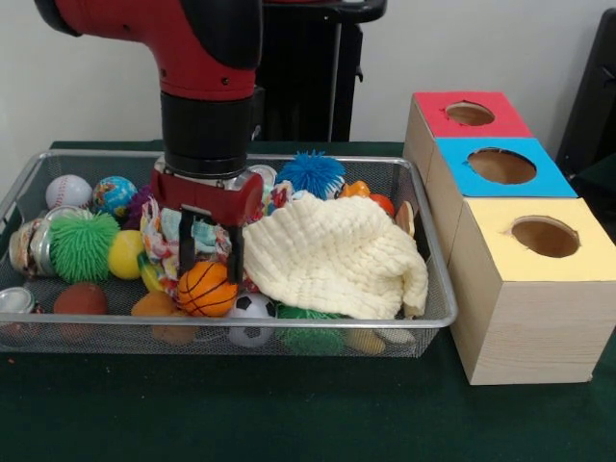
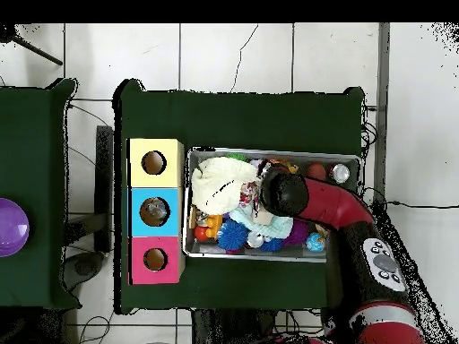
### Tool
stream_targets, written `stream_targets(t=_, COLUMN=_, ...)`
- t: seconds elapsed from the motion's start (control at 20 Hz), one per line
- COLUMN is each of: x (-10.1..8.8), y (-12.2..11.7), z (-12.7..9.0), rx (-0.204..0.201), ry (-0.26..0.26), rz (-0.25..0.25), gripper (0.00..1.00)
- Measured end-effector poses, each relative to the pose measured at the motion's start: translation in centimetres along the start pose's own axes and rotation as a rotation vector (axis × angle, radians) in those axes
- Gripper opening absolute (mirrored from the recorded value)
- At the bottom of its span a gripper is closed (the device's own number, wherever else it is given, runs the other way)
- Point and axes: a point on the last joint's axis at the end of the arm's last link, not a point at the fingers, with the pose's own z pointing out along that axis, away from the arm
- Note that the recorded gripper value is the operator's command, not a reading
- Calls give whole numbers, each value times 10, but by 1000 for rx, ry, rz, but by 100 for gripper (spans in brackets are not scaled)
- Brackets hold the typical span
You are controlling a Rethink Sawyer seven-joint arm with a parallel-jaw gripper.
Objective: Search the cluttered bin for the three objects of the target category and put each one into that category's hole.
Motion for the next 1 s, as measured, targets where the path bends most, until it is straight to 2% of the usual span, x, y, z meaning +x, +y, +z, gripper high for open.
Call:
stream_targets(t=0.1, x=7, y=8, z=-6, rx=32, ry=16, rz=-31, gripper=100)
stream_targets(t=0.25, x=24, y=24, z=-16, rx=83, ry=76, rz=-83, gripper=100)
stream_targets(t=0.3, x=37, y=36, z=-23, rx=107, ry=129, rz=-111, gripper=100)
stream_targets(t=0.6, x=65, y=61, z=-34, rx=138, ry=260, rz=-153, gripper=100)
stream_targets(t=0.8, x=66, y=59, z=-31, rx=128, ry=271, rz=-138, gripper=100)
stream_targets(t=1.0, x=61, y=50, z=-22, rx=109, ry=257, rz=-113, gripper=100)
